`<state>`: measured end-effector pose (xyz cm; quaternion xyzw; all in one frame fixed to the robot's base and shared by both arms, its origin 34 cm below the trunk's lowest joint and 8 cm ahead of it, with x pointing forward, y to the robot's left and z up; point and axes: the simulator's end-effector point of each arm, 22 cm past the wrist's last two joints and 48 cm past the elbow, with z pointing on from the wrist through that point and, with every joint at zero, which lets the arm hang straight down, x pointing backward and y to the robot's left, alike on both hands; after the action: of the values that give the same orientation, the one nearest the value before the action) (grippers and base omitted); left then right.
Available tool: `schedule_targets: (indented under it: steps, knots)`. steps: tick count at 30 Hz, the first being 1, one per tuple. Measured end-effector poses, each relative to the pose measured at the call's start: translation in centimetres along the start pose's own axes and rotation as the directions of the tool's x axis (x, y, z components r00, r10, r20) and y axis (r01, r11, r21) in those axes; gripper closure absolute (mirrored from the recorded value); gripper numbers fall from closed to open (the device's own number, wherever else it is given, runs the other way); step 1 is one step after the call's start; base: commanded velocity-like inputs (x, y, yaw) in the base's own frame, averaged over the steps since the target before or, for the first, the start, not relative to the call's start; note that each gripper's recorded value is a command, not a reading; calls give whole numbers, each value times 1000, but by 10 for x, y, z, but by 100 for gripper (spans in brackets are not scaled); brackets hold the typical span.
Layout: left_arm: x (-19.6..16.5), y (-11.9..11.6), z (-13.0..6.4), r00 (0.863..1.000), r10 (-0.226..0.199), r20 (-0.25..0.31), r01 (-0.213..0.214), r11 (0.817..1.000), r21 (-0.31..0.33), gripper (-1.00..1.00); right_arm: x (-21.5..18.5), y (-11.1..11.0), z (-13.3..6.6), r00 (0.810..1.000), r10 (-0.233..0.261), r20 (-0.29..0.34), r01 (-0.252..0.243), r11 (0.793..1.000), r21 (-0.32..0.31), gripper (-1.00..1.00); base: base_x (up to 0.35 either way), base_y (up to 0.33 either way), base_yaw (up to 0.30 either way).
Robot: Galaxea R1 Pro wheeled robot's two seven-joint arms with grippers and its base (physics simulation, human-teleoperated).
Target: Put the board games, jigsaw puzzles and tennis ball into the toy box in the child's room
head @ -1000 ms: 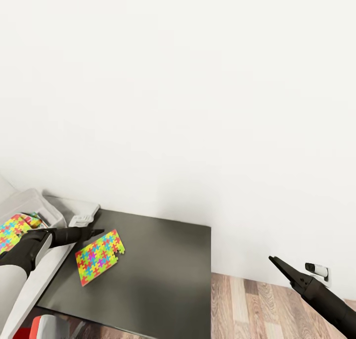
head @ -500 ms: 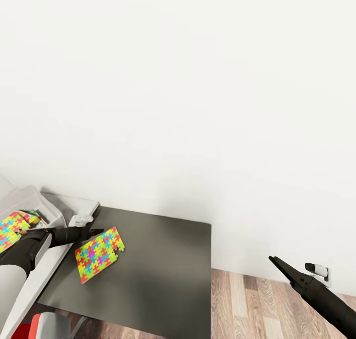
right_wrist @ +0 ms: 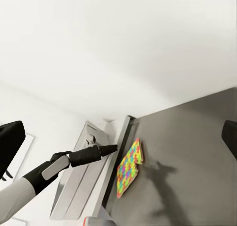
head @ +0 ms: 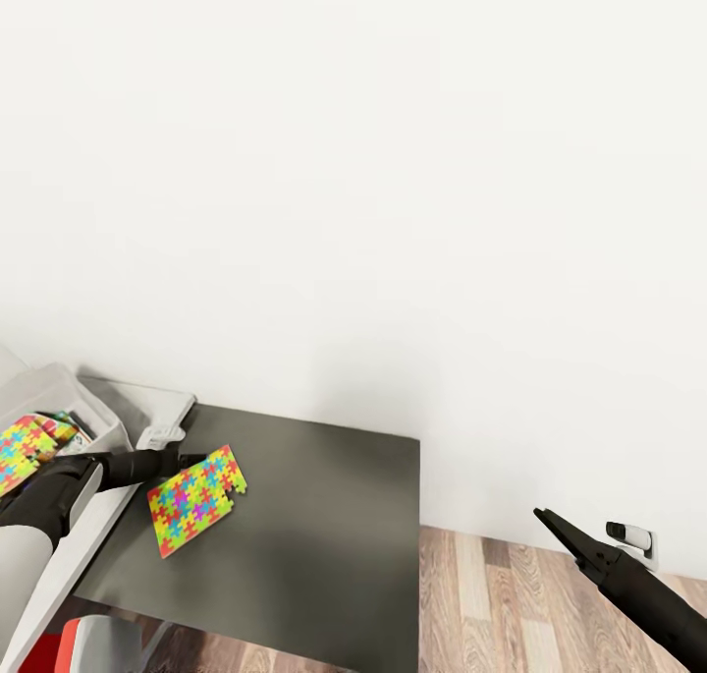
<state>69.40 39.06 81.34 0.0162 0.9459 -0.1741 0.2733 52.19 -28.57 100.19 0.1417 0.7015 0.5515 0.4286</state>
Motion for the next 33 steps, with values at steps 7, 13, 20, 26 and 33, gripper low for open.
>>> schedule_targets:
  steps: [7,13,20,26,33]
  knots:
    - [4,2,4,1000,-5,-8,5,1000,0,-100,2,-4,0,1000,7,-3,-7,1000,8,-100,0,0,0]
    - [8,4,7,1000,-3,-13,3,1000,-3,-100,4,-8,0,1000,13,-7,-13,1000,14,-100,0,0,0]
    - [14,10,9,1000,-2,-24,2,1000,-11,-100,6,-12,0,1000,21,-10,-20,1000,22,-100,0,0,0]
    - [18,12,12,1000,-3,-30,2,1000,-13,-100,8,-16,0,1000,27,-14,-27,999,29,-100,0,0,0]
    - [23,14,16,999,-6,-40,5,1000,-13,-100,10,-20,0,999,33,-17,-33,999,36,-100,0,0,0]
